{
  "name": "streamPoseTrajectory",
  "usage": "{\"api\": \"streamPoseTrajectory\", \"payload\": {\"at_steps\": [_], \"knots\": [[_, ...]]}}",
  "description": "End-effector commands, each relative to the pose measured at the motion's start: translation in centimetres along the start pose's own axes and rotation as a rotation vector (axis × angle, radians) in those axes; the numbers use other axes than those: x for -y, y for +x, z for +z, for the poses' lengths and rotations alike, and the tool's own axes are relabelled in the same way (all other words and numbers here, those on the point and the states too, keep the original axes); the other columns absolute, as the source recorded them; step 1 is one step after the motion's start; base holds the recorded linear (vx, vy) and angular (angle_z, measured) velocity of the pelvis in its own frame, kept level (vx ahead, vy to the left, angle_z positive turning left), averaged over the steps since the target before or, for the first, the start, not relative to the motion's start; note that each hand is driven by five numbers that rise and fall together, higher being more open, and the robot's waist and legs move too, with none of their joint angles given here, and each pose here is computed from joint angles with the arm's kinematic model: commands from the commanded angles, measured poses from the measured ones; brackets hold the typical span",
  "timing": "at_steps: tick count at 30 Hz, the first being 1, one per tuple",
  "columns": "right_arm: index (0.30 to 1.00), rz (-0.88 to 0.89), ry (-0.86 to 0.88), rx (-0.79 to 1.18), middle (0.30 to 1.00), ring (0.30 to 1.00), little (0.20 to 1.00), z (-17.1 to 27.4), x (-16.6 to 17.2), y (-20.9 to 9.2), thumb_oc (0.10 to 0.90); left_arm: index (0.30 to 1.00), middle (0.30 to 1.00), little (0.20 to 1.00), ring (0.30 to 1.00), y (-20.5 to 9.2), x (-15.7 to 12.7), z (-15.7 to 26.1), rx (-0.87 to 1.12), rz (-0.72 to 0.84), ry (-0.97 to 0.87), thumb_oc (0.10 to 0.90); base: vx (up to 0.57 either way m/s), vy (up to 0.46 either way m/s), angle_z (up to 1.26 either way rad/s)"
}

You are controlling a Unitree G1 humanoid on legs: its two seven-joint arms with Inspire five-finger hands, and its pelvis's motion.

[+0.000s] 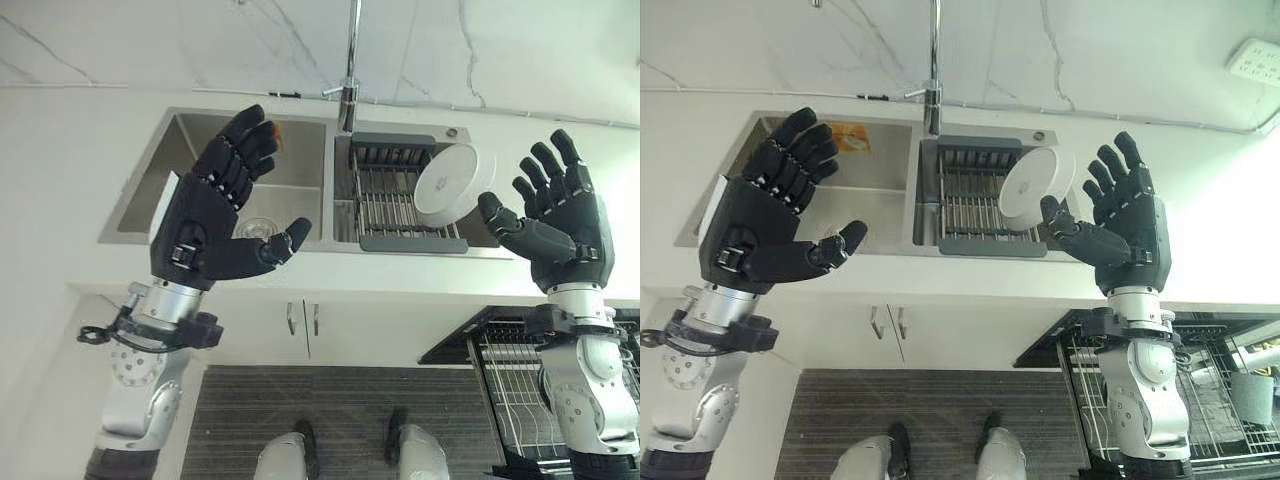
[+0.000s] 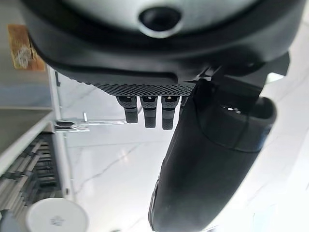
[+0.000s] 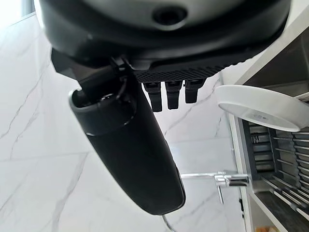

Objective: Place the dishes in the dishwasher.

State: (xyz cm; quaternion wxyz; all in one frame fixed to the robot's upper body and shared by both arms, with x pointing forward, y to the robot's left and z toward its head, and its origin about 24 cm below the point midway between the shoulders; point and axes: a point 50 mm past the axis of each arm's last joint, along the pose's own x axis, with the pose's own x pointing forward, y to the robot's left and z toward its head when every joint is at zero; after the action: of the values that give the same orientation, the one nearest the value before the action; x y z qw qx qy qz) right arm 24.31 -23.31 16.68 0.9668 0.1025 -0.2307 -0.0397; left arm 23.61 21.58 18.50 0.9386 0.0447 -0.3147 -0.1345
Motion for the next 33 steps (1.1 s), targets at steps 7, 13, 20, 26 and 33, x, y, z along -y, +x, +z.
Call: {"api": "streamPoseTrajectory", "payload": {"at_steps": [7, 13, 20, 26, 33], "knots": [[0.9, 0.055, -0.001, 0.235, 0.9, 0.9, 0.9, 4.8, -1.3, 2.5, 0.8, 0.9, 0.9, 0.9, 0.9, 1.9, 1.4, 4.6, 0.298, -0.008, 0.02, 0.8, 0.0, -0.098, 0.06], [0.9, 0.046, -0.014, 0.216, 0.9, 0.9, 0.9, 4.6, -1.1, 2.3, 0.8, 0.9, 0.9, 0.9, 0.9, 1.6, 1.3, 4.4, 0.291, -0.004, 0.015, 0.8, 0.01, -0.024, 0.05], [0.9, 0.036, 0.006, 0.101, 0.9, 0.9, 0.9, 2.8, -0.5, 3.1, 0.8, 0.9, 0.9, 0.9, 0.9, 1.9, 1.6, 3.9, 0.273, -0.022, -0.002, 0.8, 0.01, -0.006, 0.03], [0.9, -0.016, 0.063, -0.027, 0.9, 0.9, 0.9, 0.0, 0.6, 4.3, 0.8, 0.9, 0.9, 0.9, 0.9, 2.2, 2.0, 3.1, 0.25, -0.044, -0.014, 0.8, 0.0, -0.001, 0.03], [0.9, -0.022, 0.066, -0.131, 0.9, 0.9, 0.9, -2.0, 1.1, 4.6, 0.8, 0.9, 0.9, 0.9, 0.9, 2.4, 1.9, 2.8, 0.239, -0.051, -0.019, 0.8, 0.0, 0.001, 0.08]]}}
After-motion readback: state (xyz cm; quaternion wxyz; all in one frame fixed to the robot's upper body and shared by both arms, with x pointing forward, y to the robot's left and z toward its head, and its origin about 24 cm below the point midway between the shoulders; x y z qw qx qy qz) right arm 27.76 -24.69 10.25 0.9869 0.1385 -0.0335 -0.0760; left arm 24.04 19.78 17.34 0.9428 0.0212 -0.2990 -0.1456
